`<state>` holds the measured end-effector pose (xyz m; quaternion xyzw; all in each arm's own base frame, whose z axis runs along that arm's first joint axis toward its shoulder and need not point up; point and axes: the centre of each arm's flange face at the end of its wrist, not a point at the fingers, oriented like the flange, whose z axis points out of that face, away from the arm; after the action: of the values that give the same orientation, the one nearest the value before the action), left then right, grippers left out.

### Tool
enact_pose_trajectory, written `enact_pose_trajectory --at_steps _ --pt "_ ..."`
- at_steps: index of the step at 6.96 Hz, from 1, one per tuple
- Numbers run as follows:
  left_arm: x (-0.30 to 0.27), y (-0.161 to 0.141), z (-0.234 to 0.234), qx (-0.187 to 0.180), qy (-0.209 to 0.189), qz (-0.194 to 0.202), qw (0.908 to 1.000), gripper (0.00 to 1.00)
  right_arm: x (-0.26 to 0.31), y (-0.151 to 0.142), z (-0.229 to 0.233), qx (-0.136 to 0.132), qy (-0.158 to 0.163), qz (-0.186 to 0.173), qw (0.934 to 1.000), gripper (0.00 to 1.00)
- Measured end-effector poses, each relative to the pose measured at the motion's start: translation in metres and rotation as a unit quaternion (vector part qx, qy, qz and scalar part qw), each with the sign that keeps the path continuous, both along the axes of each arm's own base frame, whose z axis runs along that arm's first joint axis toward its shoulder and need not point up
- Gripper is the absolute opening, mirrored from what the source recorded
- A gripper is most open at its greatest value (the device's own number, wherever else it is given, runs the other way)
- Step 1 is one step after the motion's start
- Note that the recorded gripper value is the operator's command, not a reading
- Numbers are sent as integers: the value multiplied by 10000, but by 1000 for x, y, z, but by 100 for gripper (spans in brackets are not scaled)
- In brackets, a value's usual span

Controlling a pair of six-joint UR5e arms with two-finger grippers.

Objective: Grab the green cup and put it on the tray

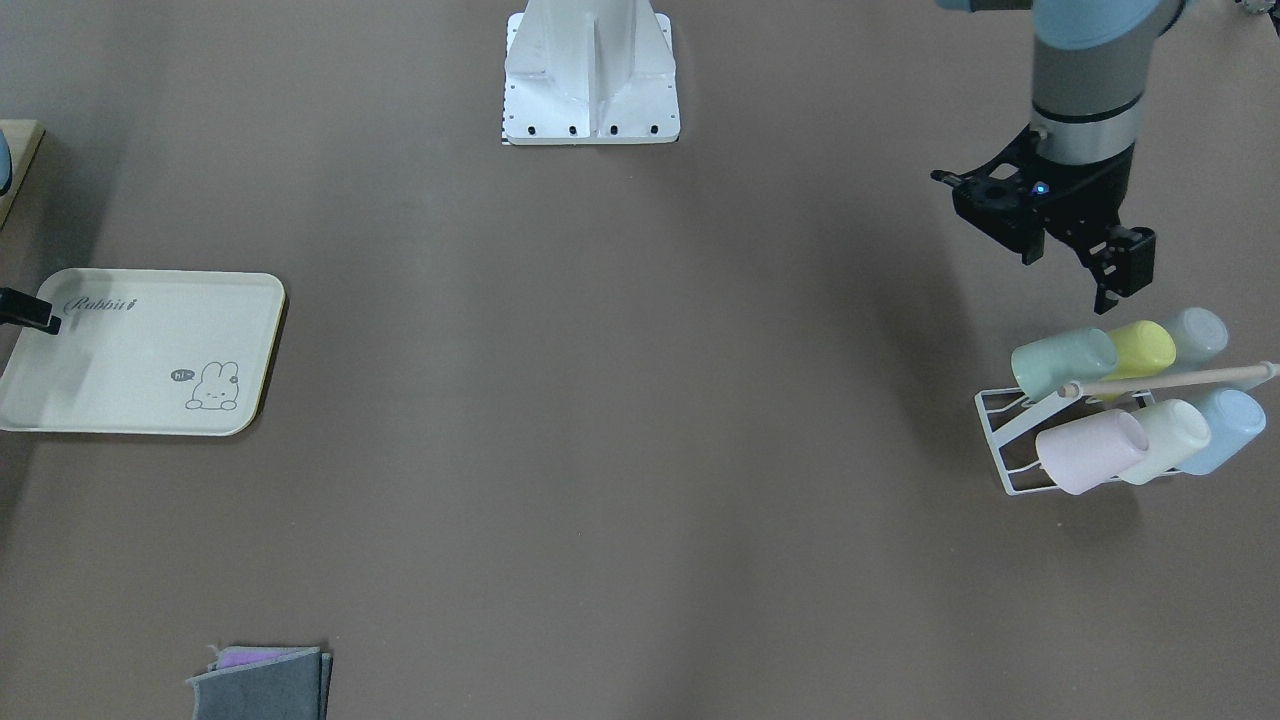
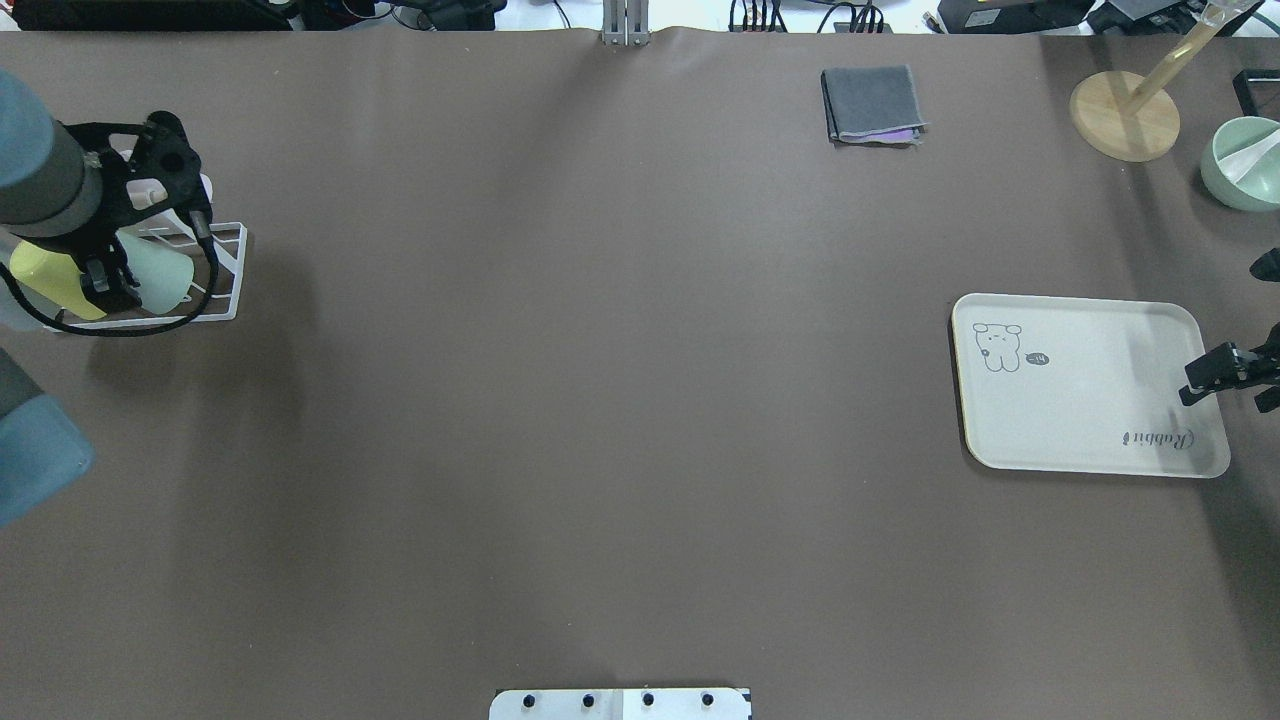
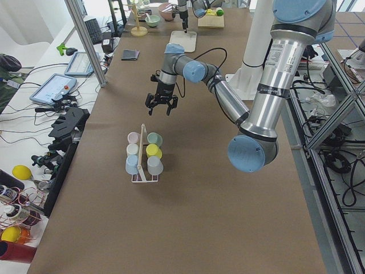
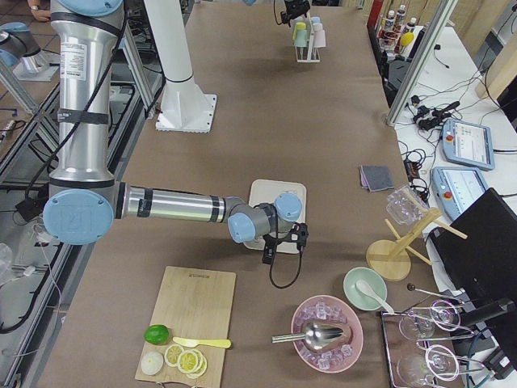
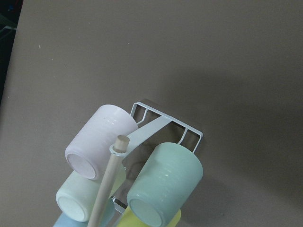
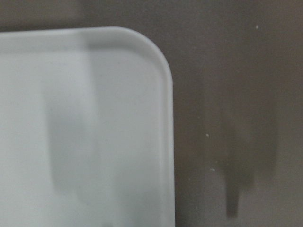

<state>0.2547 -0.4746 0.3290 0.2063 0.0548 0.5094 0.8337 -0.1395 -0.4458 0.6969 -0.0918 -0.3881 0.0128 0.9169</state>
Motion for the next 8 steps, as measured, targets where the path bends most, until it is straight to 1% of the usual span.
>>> enact_pose_trajectory --at_steps 1,2,3,4,5,6,8 --pt "22 6 6 39 -396 190 9990 98 1 3 5 -37 12 -8 10000 87" --pt "43 9 14 34 -834 363 9958 98 2 5 9 -74 28 -14 10000 72" --pt "63 5 19 1 -1310 522 9900 98 1 5 11 -93 31 -16 10000 56" --pt "83 1 21 -44 -1764 705 9818 98 0 3 10 -92 22 -18 10000 42" --pt "96 -2 24 -77 -2075 890 9742 98 0 2 10 -93 19 -21 10000 38" --pt "106 -6 31 -113 -2338 1087 9661 98 -1 2 9 -93 17 -17 10000 0" --pt "123 -18 50 -106 -2881 1495 9458 98 -2 1 8 -88 -4 -17 10000 0"
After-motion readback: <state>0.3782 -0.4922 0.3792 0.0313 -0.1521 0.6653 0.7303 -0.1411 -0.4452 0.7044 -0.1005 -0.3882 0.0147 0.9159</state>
